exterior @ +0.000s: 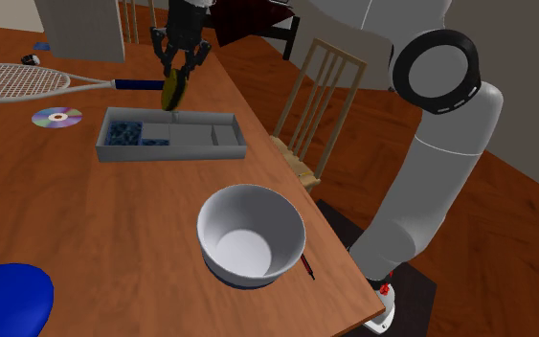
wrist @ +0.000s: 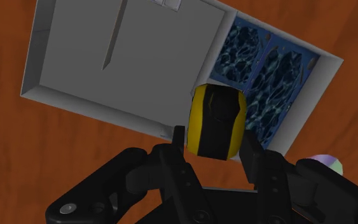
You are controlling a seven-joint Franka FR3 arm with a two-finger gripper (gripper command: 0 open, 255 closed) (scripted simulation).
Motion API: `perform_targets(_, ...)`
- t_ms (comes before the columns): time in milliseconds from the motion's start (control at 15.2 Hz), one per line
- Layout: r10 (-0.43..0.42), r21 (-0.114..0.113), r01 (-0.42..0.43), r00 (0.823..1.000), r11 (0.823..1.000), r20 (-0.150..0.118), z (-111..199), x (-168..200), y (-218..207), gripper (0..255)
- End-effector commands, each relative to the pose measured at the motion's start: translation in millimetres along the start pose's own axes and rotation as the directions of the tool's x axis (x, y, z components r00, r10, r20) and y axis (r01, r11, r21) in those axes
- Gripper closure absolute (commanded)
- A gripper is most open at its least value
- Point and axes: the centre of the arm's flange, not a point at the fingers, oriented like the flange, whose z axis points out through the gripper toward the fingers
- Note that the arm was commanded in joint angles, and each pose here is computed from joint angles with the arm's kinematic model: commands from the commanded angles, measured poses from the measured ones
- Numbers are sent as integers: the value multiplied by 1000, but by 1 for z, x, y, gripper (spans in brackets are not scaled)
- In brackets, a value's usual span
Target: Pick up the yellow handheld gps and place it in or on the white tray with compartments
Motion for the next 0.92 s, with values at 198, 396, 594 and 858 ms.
perform_targets(198, 0, 0, 0, 1000, 1000, -1, 26, -1, 4, 255)
perform_targets(396, 0, 0, 0, 1000, 1000, -1, 39, -2, 6, 255)
perform_targets(594, 0, 0, 0, 1000, 1000, -1, 39, -2, 6, 255)
perform_targets(858, 0, 0, 0, 1000, 1000, -1, 39, -2, 6, 255)
